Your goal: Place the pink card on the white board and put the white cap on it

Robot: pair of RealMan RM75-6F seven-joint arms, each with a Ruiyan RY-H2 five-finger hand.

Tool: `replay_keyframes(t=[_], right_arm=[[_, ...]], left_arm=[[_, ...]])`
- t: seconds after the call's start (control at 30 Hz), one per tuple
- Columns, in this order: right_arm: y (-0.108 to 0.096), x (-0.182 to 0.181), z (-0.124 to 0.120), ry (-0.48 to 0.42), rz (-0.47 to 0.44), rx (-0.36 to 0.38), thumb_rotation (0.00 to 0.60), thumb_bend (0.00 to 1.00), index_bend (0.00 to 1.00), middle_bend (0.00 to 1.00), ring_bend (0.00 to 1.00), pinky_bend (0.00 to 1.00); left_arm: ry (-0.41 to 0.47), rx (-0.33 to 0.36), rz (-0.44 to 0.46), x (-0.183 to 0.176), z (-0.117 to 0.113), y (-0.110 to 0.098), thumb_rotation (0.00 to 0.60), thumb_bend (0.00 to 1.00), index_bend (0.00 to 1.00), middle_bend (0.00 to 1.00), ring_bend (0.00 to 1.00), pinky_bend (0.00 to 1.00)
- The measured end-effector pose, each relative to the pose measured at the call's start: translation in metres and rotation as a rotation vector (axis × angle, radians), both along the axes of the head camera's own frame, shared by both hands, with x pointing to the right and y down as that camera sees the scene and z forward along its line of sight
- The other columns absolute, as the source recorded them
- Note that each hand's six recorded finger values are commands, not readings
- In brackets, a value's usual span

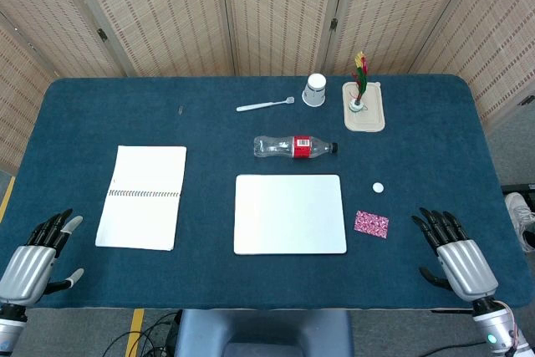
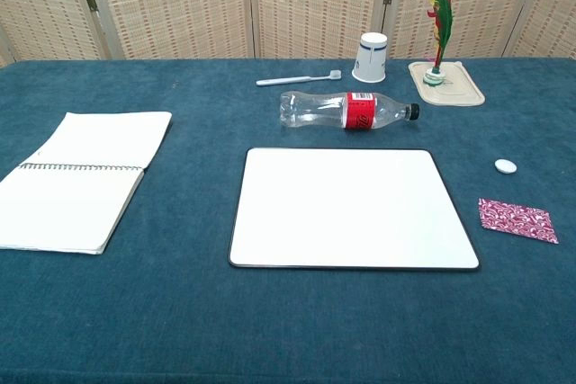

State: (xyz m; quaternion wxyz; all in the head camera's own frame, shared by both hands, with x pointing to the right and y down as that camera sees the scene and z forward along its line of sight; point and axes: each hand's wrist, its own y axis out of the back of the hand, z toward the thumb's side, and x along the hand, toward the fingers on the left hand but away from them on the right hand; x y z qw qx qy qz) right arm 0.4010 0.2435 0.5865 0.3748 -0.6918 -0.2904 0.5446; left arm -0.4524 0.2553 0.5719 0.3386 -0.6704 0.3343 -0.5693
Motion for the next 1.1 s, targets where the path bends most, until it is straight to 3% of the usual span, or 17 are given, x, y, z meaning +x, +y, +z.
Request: replay_keyframes(t=[0.4, 0.57, 0.77, 1.1], right_arm=[[0.000, 0.003, 0.006, 0.021, 0.008, -0.011, 0.600, 0.15, 0.00, 0.00, 0.00, 0.00], [-0.003, -0.001, 0.012, -0.016, 0.022, -0.044, 0.600, 0.15, 0.00, 0.00, 0.00, 0.00], [-0.012, 0.001, 0.028, -0.080, 0.105, -0.157, 0.600, 0.15, 0.01, 0.01, 0.00, 0.00], [-0.042, -0.002, 0.047, -0.029, 0.217, -0.267, 0.600, 0.15, 0.16, 0.04, 0.00, 0.00]], left_arm=[[0.005, -0.002, 0.016, 0.005, 0.001, -0.002, 0.600, 0.25, 0.10, 0.00, 0.00, 0.15], [0.006, -0.019, 0.025, 0.005, 0.004, -0.001, 0.600, 0.25, 0.10, 0.00, 0.00, 0.15], [0.045, -0.036, 0.015, 0.004, 0.005, -0.003, 0.600, 0.25, 0.10, 0.00, 0.00, 0.15], [0.075, -0.075, 0.054, 0.008, 0.006, 0.002, 0.600, 0.25, 0.10, 0.00, 0.00, 0.15]])
